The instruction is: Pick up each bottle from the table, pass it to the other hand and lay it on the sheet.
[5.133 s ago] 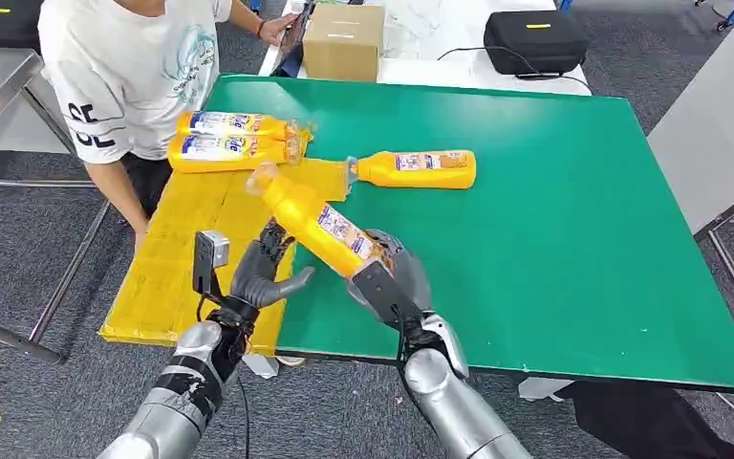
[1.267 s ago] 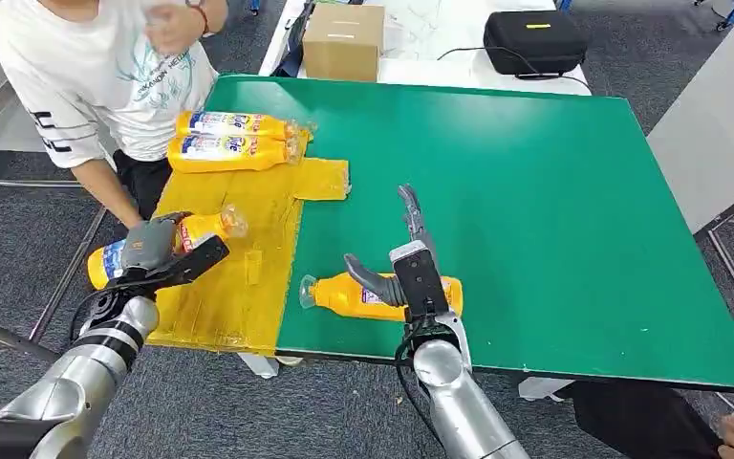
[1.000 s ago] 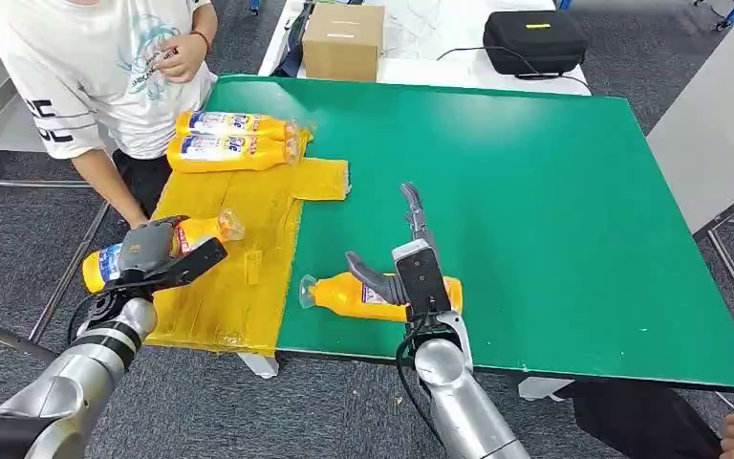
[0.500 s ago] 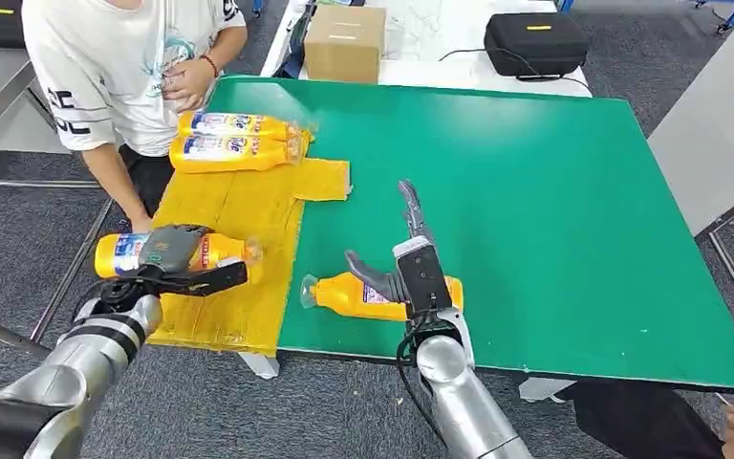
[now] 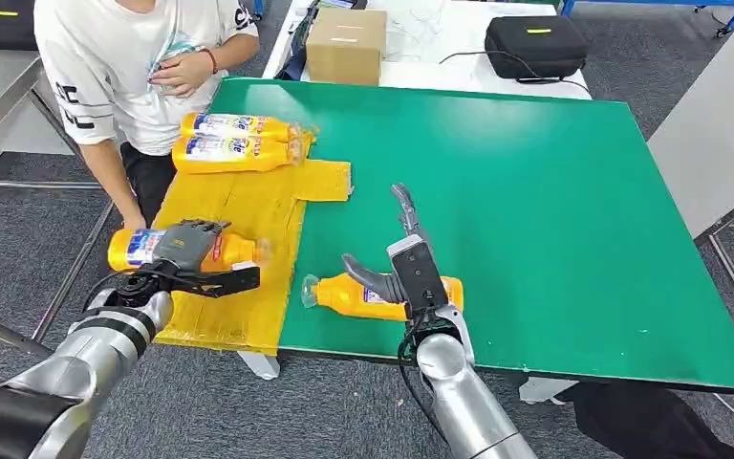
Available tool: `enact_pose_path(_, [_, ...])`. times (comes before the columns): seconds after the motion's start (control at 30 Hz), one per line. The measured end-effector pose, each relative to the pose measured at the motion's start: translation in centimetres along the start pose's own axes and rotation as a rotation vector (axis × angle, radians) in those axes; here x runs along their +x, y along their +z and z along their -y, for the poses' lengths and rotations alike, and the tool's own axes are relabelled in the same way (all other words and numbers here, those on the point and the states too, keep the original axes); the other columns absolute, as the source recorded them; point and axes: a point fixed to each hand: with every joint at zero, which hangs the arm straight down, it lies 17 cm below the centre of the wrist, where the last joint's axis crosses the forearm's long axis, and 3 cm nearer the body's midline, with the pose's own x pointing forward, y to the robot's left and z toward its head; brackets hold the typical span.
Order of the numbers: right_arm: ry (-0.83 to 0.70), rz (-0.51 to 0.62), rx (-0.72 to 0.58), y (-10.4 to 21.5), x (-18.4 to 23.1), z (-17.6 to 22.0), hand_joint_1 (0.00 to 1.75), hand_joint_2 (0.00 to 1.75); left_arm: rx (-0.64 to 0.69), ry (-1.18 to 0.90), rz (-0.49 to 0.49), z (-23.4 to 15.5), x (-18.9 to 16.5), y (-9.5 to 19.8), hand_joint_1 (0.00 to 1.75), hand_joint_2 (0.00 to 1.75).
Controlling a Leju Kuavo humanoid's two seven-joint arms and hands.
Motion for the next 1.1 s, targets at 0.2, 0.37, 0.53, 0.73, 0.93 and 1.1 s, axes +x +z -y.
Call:
enact_pose_path(0.2, [0.001,0.001,0.000,-0.1,0.0,0.0,0.00,1.75,0.012,0.014,0.015,-0.2,0.5,-0.1,0.00,1.75])
enact_pose_path(0.37, [-0.004,0.013,0.008,-0.1,0.3,-0.1,0.00,1.75,0.040,0.150,0.096,-0.3,2.4,0.1,0.00,1.75])
enact_pose_path(0.53, [0.008,0.014,0.017,-0.6,0.3,-0.1,0.00,1.75,0.080,0.333,0.191,-0.3,5.0,0.7,0.00,1.75])
enact_pose_path(0.73, [0.083,-0.040,0.065,-0.4,-1.9,-0.7,0.00,0.00,0.215,0.676,0.268,-1.8,6.9,2.1,0.00,1.75])
enact_pose_path(0.93, [0.216,-0.158,0.091,1.3,-6.1,-0.1,0.00,1.75,0.429,1.217,0.306,-5.9,7.2,4.1,0.00,1.75])
enact_pose_path(1.1, [0.294,-0.254,0.123,4.1,-9.7,0.3,0.00,1.75,0.508,1.419,0.347,-8.3,7.7,5.0,0.00,1.75])
